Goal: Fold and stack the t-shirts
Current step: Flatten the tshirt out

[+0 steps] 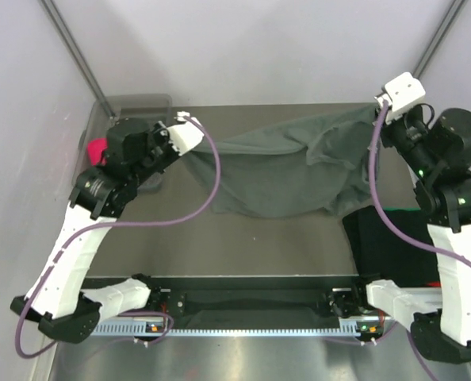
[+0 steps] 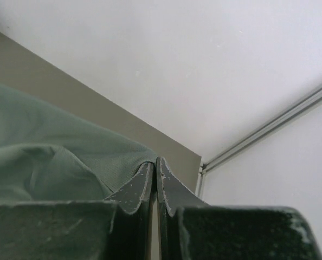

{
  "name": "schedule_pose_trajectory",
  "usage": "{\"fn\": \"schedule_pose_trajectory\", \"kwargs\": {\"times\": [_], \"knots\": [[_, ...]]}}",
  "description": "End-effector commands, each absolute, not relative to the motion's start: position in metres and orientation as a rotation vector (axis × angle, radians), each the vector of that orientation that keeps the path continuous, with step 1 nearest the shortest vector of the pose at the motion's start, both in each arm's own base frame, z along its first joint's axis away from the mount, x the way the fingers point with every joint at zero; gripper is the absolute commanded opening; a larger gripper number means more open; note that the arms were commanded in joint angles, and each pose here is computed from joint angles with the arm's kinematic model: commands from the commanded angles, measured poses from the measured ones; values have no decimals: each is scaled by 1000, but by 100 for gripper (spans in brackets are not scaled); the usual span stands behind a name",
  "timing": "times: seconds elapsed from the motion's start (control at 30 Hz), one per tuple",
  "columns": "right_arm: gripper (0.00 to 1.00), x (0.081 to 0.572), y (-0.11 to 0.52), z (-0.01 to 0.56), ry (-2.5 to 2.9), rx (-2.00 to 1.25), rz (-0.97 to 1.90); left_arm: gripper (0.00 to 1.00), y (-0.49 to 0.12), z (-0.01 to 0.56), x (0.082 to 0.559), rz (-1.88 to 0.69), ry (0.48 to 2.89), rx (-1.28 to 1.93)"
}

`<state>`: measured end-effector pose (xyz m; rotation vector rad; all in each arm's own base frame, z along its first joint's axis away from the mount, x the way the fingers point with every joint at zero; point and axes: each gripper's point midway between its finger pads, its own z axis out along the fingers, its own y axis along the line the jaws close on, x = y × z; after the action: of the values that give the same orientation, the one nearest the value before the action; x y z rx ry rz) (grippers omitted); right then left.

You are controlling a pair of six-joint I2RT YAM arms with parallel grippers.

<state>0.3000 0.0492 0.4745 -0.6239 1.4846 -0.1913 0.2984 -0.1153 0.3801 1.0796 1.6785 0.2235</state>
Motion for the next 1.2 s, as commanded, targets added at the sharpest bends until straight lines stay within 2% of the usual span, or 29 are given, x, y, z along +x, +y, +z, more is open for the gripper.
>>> {"fn": "schedule_pose_trajectory", "kwargs": {"times": [0.0,0.1,0.23,0.33,0.43,0.53,0.63,0.67,0.73,0.77,1.0,1.03,1.07,1.1,1.13,1.17], "knots": [[0,263,49,505,1412,-558,-122,0,-94,448,284,232,1541,829],[0,234,61,492,1422,-617,-27,0,-87,466,264,187,1487,781],[0,192,60,502,1345,-617,-11,0,-74,500,241,177,1385,705],[0,180,58,507,1315,-612,-24,0,-68,524,234,186,1321,658],[0,195,56,498,1358,-603,-29,0,-75,517,250,195,1351,675],[0,229,58,466,1458,-622,-26,3,-90,483,276,185,1421,721],[0,265,63,416,1585,-676,-6,2,-100,424,308,215,1532,777],[0,273,64,404,1608,-686,-4,1,-104,386,321,233,1605,816],[0,295,66,368,1663,-715,-5,0,-106,355,336,255,1649,836],[0,304,66,340,1710,-731,1,0,-109,319,346,260,1718,880],[0,377,65,230,1854,-757,4,0,-121,205,412,209,1892,896],[3,385,65,220,1870,-754,6,0,-121,194,421,208,1911,888],[11,395,63,216,1877,-744,2,0,-126,177,436,203,1932,883],[36,412,54,202,1908,-713,-20,0,-127,169,444,201,1950,868],[47,421,48,200,1917,-693,-39,0,-128,164,451,191,1965,840],[53,434,42,212,1901,-671,-67,0,-132,155,463,187,1982,833]]}}
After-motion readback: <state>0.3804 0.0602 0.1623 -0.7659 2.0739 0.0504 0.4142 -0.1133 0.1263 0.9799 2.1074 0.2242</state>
